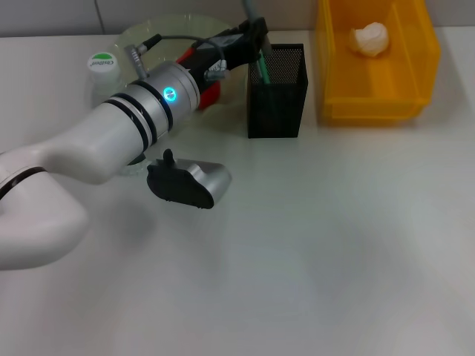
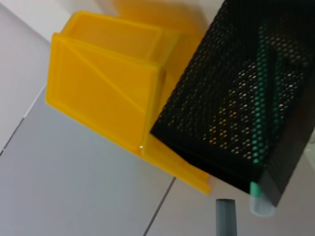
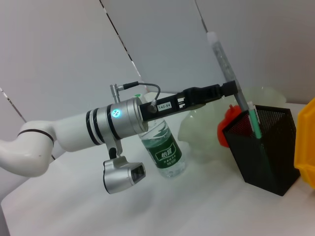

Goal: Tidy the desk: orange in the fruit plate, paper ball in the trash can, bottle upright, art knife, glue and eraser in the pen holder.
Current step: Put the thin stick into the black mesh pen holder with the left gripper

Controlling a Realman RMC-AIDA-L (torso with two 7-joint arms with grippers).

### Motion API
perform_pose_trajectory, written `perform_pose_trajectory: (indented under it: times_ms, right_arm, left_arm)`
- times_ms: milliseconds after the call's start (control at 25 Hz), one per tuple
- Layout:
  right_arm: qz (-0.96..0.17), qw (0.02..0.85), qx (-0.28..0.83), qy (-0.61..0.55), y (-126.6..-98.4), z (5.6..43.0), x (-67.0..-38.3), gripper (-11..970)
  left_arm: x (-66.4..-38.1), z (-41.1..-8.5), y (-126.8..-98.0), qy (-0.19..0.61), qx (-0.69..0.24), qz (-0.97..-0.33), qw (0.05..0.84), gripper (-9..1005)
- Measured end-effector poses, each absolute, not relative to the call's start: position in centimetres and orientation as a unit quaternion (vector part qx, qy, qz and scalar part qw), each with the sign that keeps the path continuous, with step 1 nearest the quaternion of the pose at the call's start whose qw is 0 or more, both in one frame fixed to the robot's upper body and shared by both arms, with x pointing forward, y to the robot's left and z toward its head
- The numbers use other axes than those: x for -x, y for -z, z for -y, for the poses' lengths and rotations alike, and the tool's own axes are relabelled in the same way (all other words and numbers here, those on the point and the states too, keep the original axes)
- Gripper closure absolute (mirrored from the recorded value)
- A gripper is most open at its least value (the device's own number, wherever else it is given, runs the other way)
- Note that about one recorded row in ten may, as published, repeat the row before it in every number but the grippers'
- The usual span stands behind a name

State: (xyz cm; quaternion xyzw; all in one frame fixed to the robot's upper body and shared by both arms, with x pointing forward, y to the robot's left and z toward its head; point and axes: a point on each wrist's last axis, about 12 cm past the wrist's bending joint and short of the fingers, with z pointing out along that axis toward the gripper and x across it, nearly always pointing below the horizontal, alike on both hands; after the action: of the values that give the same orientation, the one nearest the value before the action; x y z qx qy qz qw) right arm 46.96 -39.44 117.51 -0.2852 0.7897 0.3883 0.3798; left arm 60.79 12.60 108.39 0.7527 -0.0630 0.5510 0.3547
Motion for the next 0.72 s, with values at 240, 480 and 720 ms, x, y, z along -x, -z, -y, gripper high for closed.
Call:
perform_pose_trajectory:
  times_ms: [240, 480, 720]
  right_arm:
    - [-0.789, 0.38, 0.285, -0.389, -117.5, 39.4, -47.0, 278]
    - [-0.79, 0.382, 0.282, -0.387, -117.5, 39.6, -46.9, 277]
    - [-0.791, 0.38, 0.282, -0.388, -117.4, 39.6, -46.9, 276]
  left_arm:
    - [-60.7, -12.7, -108.1, -0.551, -0.755, 0.07, 0.349, 790]
    - [-60.5, -12.5, -108.1, -0.551, -0.752, 0.077, 0.354, 789]
    - [-60.0, -11.8, -108.1, -0.547, -0.746, 0.093, 0.369, 778]
